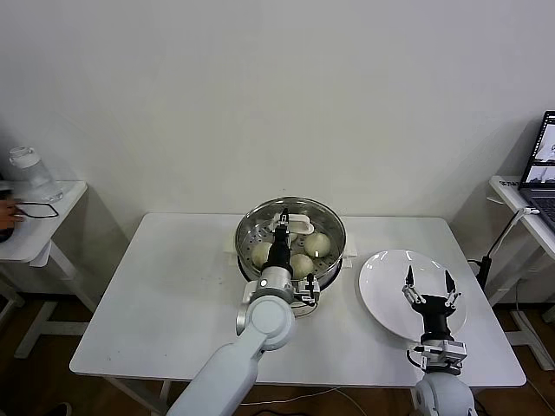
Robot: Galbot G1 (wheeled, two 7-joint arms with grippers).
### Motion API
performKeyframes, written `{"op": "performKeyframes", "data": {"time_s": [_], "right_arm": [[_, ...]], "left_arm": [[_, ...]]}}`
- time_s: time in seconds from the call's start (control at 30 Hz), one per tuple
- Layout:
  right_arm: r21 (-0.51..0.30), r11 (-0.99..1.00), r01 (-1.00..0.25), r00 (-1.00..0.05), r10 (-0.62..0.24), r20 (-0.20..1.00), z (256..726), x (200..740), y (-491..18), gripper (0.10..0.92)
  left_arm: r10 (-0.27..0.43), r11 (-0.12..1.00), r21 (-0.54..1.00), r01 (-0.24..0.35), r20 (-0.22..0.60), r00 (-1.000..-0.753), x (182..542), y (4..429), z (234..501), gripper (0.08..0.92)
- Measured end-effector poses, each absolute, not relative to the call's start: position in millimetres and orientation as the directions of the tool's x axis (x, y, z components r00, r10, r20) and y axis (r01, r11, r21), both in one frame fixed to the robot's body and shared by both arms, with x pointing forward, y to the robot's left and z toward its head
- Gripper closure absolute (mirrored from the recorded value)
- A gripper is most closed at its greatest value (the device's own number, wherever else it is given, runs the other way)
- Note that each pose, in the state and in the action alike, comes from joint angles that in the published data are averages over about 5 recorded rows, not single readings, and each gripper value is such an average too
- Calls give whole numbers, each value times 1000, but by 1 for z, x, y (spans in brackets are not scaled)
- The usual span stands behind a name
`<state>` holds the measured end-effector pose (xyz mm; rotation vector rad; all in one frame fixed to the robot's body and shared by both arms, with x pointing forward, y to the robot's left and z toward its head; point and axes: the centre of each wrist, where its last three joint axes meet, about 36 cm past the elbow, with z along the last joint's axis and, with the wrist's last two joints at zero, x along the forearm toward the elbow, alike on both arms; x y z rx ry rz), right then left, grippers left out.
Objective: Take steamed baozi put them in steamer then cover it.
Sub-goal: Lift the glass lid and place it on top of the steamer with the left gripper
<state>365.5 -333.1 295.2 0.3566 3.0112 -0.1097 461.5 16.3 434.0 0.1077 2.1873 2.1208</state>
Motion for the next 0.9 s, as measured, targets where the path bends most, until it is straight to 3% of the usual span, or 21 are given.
{"op": "performKeyframes", "data": {"time_s": [0.9], "right_arm": [[-62, 970, 235, -966, 226, -121, 295, 366, -334, 200]], "left_arm": [[116, 0, 1000, -3, -3, -993, 469, 16, 418, 808]]}}
